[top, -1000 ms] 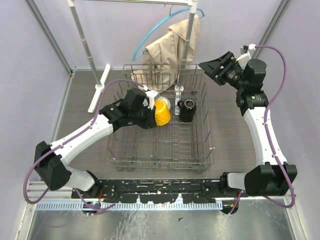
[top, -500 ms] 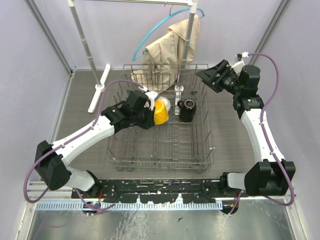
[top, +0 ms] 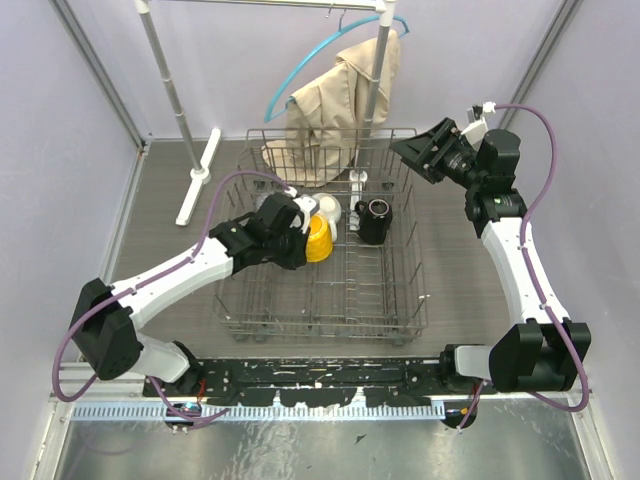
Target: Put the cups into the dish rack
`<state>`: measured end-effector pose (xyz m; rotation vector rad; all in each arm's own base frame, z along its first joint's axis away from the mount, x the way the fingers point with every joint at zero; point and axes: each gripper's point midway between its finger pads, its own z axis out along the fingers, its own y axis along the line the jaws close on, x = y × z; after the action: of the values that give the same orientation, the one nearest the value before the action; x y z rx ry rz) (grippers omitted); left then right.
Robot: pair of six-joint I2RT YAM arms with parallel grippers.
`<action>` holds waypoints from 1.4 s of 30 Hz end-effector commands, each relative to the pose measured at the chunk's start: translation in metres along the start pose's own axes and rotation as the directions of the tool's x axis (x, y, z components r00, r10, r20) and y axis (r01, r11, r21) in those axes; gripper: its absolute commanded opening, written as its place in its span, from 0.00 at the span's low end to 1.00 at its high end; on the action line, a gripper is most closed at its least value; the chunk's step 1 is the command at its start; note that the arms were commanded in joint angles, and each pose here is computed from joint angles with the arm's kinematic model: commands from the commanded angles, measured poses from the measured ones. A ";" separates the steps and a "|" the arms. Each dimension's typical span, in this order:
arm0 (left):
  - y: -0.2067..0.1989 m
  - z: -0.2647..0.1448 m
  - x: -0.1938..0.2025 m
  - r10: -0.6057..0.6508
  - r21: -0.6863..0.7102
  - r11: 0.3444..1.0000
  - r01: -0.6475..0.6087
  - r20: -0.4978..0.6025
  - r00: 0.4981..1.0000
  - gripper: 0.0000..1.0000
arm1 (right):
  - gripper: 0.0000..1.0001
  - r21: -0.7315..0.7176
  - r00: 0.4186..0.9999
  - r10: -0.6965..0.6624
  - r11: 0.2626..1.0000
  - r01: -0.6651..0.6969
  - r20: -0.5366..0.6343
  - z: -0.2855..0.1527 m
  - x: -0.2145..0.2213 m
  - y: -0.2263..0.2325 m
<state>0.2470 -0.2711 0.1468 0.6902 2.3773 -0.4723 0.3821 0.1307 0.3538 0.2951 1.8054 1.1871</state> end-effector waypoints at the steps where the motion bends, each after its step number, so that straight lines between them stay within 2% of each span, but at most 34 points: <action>1: -0.005 0.005 -0.022 -0.002 0.014 1.000 0.000 0.100 0.995 0.00 | 0.72 -0.066 0.999 -0.045 0.997 0.046 0.022 0.000 -0.006 0.017; 23: -0.007 0.028 -0.003 -0.016 0.032 0.999 0.013 0.086 0.996 0.00 | 0.72 -0.076 1.000 -0.027 0.997 0.028 0.006 0.002 -0.001 0.015; 42: 0.002 0.048 0.026 -0.007 -0.030 1.000 0.008 0.031 1.000 0.00 | 0.72 -0.079 1.000 -0.022 0.997 0.022 -0.002 0.005 -0.001 0.014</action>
<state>0.2391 -0.2719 0.0840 0.6990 2.4356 -0.4285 0.3835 0.1356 0.3481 0.2849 1.8085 1.2187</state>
